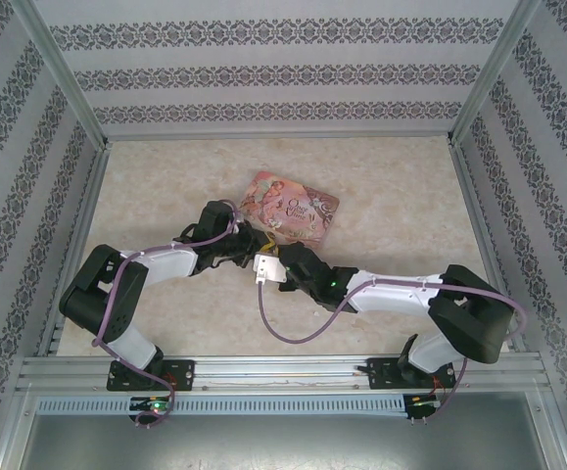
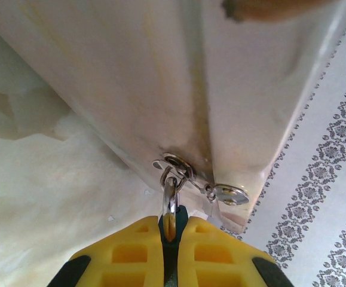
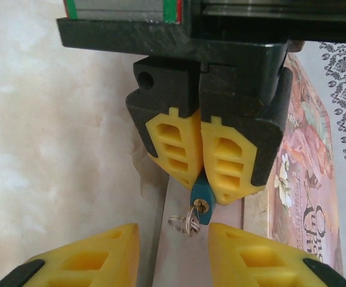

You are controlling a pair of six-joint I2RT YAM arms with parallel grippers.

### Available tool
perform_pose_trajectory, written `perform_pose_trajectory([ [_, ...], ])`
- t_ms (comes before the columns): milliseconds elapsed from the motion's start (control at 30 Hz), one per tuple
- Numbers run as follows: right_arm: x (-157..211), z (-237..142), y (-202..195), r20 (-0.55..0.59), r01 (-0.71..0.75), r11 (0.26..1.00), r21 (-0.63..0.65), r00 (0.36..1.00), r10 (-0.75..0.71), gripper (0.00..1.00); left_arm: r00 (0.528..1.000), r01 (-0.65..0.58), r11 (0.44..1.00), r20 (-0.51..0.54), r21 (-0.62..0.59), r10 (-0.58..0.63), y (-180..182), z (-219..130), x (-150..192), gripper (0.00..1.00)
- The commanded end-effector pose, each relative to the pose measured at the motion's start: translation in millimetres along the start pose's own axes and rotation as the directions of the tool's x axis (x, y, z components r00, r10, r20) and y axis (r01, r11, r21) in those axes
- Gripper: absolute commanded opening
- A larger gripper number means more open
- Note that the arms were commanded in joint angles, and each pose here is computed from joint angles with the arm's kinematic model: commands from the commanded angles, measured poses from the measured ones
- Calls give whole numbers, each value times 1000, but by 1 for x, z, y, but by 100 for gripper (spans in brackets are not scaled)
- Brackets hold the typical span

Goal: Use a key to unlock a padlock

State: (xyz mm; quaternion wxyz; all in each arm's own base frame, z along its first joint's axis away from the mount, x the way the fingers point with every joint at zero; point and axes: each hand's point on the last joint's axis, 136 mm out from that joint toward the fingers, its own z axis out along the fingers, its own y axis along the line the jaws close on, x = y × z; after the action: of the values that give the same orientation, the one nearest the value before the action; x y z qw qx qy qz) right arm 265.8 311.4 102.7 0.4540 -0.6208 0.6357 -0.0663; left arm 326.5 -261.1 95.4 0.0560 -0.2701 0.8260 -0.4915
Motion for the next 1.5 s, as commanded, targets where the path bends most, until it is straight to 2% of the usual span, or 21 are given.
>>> perform_pose_trajectory([
  [0,-2,4,-7,17,-25,1000,15,1000,25,32,999,-44,996,-13,78,45,-30,-6,10,0],
  [733,12,21,-9,-27,-38,998,58,999,40,19,999,-17,995,-31,95,20,-28,-3,15,0],
  [967,14,25,-14,-13,-100,991,91,995,102,13,999,-18,995,-33,98,21,-29,-2,16,0],
  [1233,13,22,-20,12,-171,977,125,985,171,1,999,-21,994,-37,108,25,-30,-2,18,0],
  [1467,12,20,-26,47,-276,949,154,961,272,0,999,-18,994,-39,107,23,-28,-2,20,0],
])
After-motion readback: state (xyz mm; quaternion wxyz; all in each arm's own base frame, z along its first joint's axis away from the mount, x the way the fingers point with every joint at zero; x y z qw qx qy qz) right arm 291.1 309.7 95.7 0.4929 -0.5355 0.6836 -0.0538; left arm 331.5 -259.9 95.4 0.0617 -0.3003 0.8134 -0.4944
